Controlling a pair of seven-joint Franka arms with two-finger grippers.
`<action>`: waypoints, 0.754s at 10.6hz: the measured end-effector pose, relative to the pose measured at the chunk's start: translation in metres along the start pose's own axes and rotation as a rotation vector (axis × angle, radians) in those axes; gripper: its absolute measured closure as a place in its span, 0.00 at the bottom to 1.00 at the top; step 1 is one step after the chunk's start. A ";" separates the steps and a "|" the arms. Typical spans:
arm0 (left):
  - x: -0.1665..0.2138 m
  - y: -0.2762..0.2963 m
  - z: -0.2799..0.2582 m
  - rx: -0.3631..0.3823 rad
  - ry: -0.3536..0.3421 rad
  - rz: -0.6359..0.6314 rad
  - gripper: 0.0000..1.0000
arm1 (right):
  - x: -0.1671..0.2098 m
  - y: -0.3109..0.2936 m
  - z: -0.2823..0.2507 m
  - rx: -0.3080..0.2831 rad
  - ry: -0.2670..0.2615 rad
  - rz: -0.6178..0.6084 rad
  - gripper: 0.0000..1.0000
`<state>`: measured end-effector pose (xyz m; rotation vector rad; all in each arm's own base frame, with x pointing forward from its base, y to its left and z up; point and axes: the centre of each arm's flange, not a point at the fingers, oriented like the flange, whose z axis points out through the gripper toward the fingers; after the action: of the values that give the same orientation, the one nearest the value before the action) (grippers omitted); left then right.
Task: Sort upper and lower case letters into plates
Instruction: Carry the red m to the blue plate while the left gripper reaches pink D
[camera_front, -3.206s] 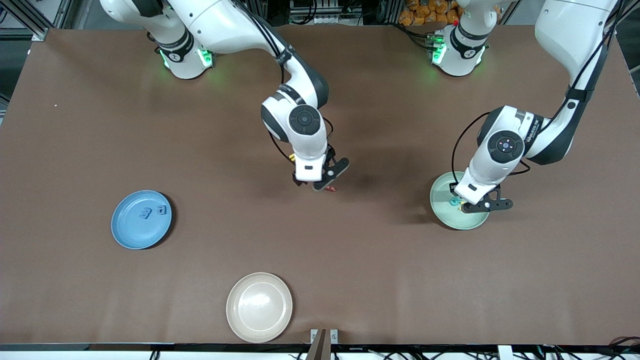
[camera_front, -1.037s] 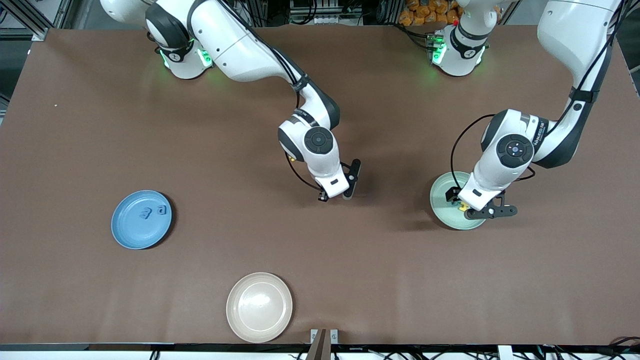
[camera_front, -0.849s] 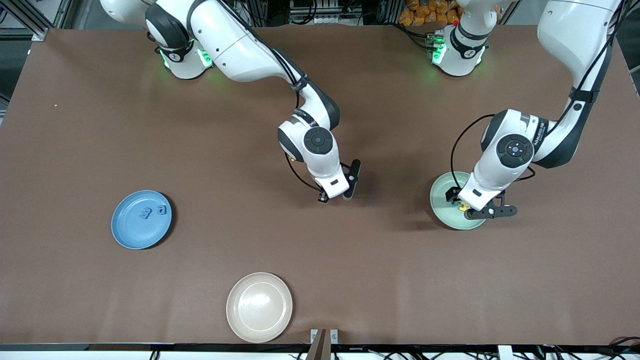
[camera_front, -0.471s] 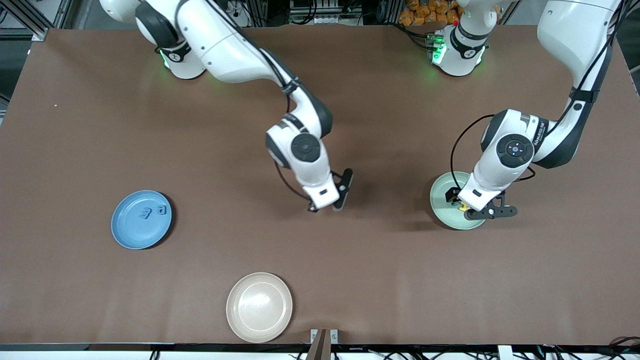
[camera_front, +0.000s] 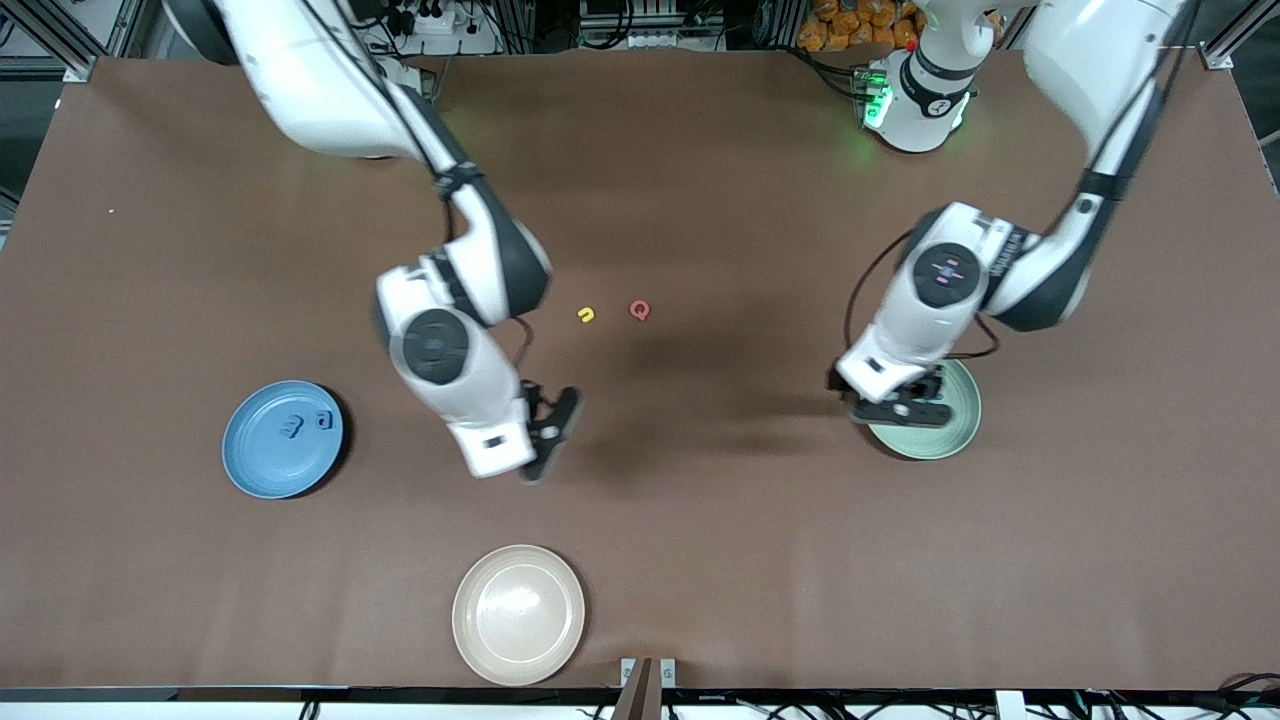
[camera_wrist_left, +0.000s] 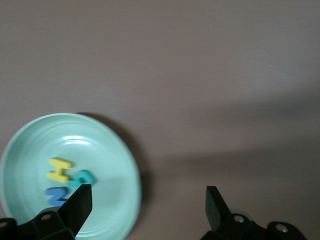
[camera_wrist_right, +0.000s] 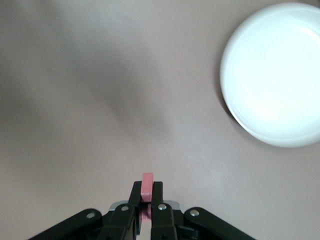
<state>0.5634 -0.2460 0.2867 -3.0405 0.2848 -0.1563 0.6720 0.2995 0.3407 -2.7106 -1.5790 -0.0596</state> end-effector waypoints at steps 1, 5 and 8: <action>-0.006 0.026 -0.003 -0.006 0.003 0.034 0.00 | -0.033 0.025 0.002 -0.002 -0.028 0.055 0.89; -0.031 0.124 -0.005 -0.061 -0.015 -0.049 0.00 | -0.163 0.075 0.049 -0.074 -0.057 0.232 0.89; -0.058 0.201 0.000 -0.110 -0.064 -0.171 0.00 | -0.245 0.109 0.061 -0.070 -0.090 0.386 0.89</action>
<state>0.4702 -0.4319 0.2624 -3.1699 0.0288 -0.0550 0.6476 0.0343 0.2730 -3.0571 -1.0597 0.0097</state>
